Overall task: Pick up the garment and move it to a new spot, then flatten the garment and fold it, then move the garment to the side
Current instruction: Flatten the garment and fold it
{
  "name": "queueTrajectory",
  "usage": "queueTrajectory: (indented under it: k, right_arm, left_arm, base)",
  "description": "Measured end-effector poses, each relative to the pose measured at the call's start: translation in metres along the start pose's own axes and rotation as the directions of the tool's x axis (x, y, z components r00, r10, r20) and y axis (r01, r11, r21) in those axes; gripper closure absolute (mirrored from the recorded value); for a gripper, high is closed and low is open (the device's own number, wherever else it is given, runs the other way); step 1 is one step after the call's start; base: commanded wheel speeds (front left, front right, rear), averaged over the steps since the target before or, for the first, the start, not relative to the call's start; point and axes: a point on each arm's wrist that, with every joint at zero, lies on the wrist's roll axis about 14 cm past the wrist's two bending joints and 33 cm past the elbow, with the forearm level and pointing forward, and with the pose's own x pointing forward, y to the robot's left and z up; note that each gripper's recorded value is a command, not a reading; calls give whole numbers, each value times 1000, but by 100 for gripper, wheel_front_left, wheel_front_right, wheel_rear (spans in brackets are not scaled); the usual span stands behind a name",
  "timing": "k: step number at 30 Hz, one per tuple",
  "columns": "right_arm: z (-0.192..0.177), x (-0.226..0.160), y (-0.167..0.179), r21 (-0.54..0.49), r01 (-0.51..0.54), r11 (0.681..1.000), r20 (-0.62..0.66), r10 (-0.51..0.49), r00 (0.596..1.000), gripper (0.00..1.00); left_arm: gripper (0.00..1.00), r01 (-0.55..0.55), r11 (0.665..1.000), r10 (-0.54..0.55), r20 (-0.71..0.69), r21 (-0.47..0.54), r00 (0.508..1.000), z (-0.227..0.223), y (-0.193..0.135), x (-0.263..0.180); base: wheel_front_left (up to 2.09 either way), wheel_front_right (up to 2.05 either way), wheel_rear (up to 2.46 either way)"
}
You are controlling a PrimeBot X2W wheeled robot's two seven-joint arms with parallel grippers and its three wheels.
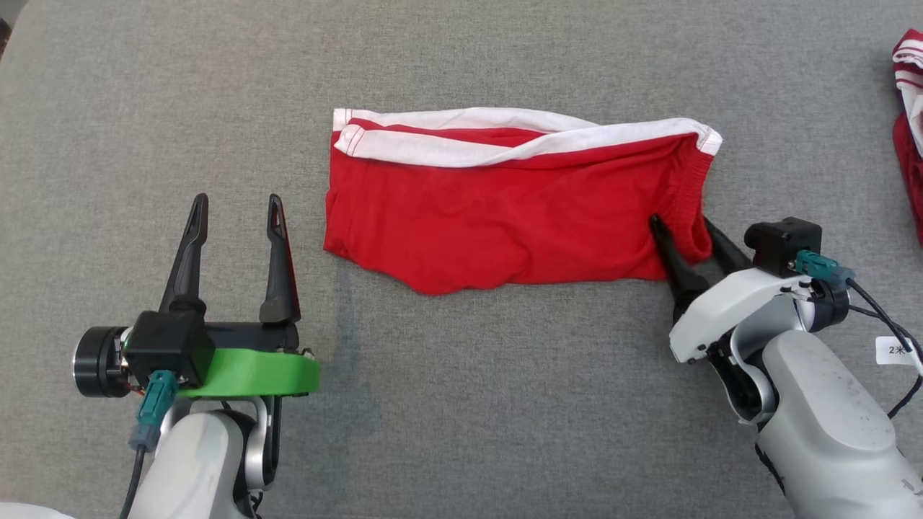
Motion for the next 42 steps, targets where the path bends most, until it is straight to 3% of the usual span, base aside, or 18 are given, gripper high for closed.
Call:
queueTrajectory:
  k: [6,14,17,19,23,26,32,38,42]
  right_arm:
    - [11,-7,-3,8,-10,1000,43,10,999,100]
    - [17,-42,-51,-12,75,997,47,-74,996,100]
    - [25,-48,-54,11,72,997,57,-72,996,100]
    - [29,-47,-40,16,22,1000,41,-23,999,100]
    - [36,-40,-4,128,-90,988,-7,91,996,100]
    - [50,-30,40,202,-225,953,-20,233,972,100]
    - [57,-7,106,279,-386,879,-46,414,909,100]
    - [49,16,154,323,-459,828,-75,506,859,100]
    - [38,27,170,304,-475,826,-91,522,848,100]
  left_arm:
    - [0,11,1000,-11,15,1,1000,4,-4,0]
    - [0,23,1000,-23,22,-1,999,7,-9,0]
    - [0,28,1000,-28,23,-4,999,7,-11,0]
    - [0,36,999,-35,24,-4,999,8,-13,0]
    - [0,42,999,-41,22,-4,999,7,-15,-1]
    - [0,43,999,-43,16,-3,999,6,-15,-3]
    - [0,25,1000,-25,10,-7,1000,5,-10,-4]
    - [0,-5,1000,5,-8,-3,1000,0,-1,-7]
    - [0,-27,1000,27,-21,2,999,-3,6,-11]
  base:
    - [0,0,0]
    - [0,0,0]
    - [0,0,0]
    - [0,0,0]
    - [0,0,0]
    - [0,0,0]
    - [0,0,0]
    - [0,0,0]
    - [0,0,0]
